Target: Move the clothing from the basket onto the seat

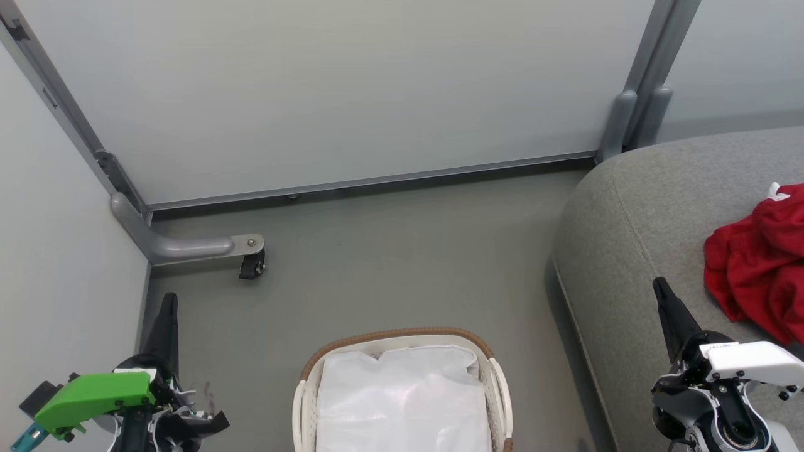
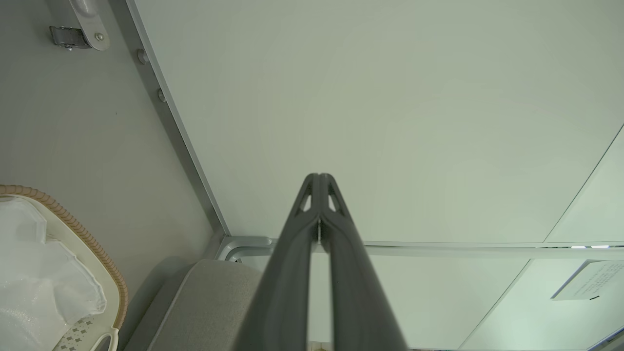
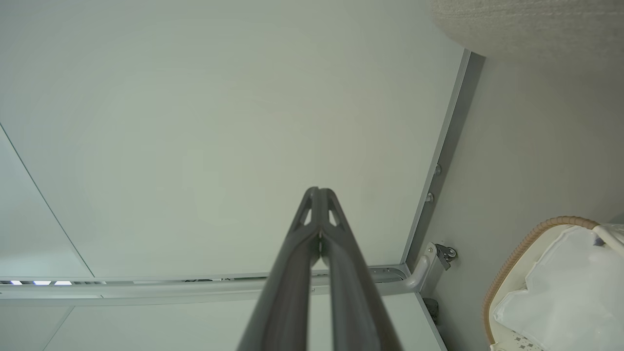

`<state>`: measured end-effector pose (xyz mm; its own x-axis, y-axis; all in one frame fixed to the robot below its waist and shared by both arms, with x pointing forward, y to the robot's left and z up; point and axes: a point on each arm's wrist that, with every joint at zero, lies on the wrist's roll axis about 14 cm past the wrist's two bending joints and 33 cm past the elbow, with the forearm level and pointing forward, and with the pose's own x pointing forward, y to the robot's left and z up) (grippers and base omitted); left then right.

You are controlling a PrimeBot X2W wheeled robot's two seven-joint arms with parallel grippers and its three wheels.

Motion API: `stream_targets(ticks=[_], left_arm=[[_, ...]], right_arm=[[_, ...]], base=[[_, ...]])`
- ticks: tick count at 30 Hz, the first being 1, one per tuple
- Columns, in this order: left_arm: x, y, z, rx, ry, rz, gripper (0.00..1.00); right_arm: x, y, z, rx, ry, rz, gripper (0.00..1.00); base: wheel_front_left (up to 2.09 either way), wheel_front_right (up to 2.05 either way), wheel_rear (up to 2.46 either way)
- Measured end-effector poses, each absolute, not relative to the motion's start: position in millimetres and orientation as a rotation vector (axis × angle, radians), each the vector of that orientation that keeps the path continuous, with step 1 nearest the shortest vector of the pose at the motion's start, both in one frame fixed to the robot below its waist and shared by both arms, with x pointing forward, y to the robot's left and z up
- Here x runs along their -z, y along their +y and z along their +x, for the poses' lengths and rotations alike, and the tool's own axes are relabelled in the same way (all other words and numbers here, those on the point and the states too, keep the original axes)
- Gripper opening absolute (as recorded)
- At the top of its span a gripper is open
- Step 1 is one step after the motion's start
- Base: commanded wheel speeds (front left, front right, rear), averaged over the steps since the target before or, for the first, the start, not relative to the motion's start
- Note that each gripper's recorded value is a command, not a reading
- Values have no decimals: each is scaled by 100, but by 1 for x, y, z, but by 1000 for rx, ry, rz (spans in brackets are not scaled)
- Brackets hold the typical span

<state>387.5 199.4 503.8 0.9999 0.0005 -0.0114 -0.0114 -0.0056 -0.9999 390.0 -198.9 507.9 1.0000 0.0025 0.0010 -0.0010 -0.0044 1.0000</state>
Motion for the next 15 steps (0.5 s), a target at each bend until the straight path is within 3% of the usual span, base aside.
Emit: stream_targets(ticks=[15], left_arm=[[-504,199,387,-9,9,-1576,0]], right_arm=[[-508,-199,390,-3,1,1575,0]], base=[[0,0,0]])
